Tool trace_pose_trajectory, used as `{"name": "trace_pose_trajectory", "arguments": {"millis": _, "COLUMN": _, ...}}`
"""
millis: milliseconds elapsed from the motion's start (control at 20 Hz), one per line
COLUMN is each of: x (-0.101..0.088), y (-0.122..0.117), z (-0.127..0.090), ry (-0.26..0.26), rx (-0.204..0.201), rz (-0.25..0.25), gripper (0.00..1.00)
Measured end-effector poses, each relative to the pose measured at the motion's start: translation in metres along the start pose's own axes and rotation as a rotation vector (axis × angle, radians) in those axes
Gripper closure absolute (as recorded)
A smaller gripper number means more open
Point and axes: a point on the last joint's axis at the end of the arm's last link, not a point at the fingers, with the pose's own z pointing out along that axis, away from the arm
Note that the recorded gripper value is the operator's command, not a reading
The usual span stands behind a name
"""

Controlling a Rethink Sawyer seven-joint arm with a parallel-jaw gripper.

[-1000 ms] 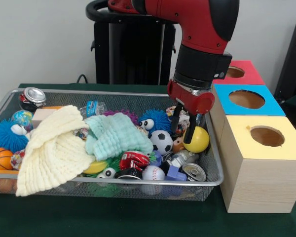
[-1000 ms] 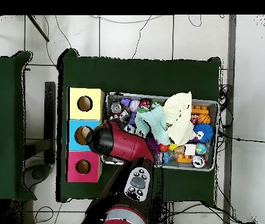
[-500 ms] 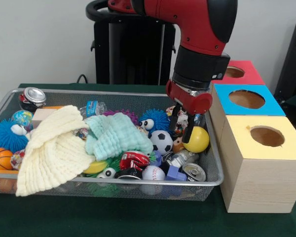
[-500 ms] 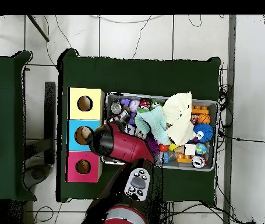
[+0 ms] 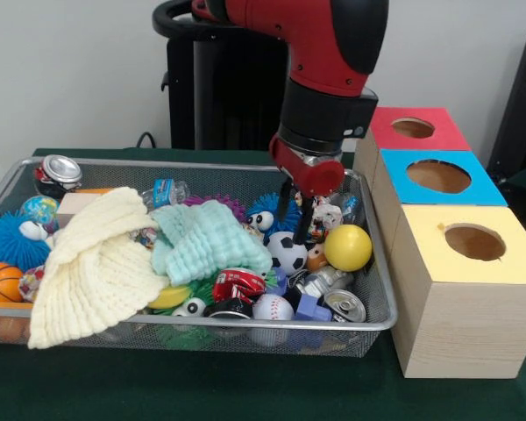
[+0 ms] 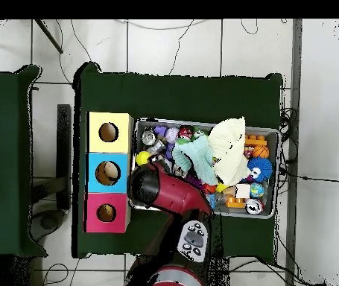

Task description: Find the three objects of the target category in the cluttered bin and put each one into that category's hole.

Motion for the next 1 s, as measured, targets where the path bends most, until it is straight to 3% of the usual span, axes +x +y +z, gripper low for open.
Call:
{"name": "trace_pose_trajectory", "arguments": {"millis": 550, "x": 0.004, "y": -0.030, "z": -0.004, "ry": 0.025, "rx": 0.044, "rz": 0.024, "gripper": 0.00}}
{"name": "trace_pose_trajectory", "arguments": {"millis": 1000, "x": 0.010, "y": -0.035, "z": -0.003, "ry": 0.031, "rx": 0.055, "rz": 0.020, "gripper": 0.00}}
